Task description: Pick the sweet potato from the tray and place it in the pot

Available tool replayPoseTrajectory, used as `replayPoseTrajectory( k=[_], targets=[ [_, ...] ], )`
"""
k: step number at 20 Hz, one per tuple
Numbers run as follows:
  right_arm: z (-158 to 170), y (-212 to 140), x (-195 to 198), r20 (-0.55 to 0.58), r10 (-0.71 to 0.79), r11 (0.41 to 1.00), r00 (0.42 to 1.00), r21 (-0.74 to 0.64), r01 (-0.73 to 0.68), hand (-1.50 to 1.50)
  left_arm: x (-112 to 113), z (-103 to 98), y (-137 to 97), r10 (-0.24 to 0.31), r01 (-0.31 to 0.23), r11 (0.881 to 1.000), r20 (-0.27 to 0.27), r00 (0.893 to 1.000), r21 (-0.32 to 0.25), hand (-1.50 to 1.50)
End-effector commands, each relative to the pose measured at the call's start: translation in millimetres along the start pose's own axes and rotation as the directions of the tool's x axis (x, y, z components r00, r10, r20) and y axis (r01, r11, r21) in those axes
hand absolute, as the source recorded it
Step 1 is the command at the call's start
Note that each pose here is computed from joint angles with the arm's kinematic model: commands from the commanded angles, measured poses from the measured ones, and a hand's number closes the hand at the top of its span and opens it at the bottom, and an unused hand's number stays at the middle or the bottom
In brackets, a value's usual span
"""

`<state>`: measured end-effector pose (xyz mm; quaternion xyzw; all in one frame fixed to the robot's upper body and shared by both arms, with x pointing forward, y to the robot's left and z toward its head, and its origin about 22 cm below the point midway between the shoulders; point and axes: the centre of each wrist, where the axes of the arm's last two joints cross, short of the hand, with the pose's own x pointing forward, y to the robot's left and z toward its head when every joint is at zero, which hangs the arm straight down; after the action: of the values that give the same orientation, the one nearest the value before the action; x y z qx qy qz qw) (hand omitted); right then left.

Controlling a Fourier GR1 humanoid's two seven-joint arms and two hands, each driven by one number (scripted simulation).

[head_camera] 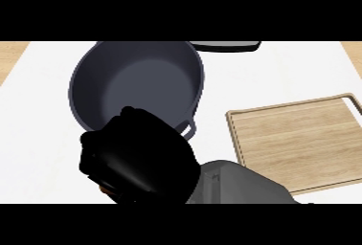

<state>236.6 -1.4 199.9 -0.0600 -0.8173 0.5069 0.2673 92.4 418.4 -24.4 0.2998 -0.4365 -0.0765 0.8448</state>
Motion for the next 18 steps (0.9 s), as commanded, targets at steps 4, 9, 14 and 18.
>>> replayPoseTrajectory(
  k=[4, 9, 14, 18],
  targets=[
    [-29, 3, -29, -0.022, 0.018, 1.0, 1.0, 0.021, -0.018, 1.5, 101, -27, -35, 0.184, -0.155, 0.982, 0.389, 0.903, -0.105, 0.0],
    [-49, 10, -43, -0.032, 0.117, 0.991, 0.993, 0.073, -0.115, 1.5, 105, -28, -31, 0.187, -0.155, 0.982, 0.41, 0.893, -0.11, 0.0],
    [-56, 19, -67, -0.089, 0.06, 0.994, 0.994, 0.092, -0.052, 1.5, 108, -27, -35, 0.18, -0.136, 0.982, 0.42, 0.889, -0.133, 0.0],
    [-54, 31, -83, -0.147, -0.016, 0.991, 0.989, 0.132, 0.036, -1.5, 116, -27, -38, 0.185, -0.13, 0.98, 0.436, 0.881, -0.153, 0.0]
  ],
)
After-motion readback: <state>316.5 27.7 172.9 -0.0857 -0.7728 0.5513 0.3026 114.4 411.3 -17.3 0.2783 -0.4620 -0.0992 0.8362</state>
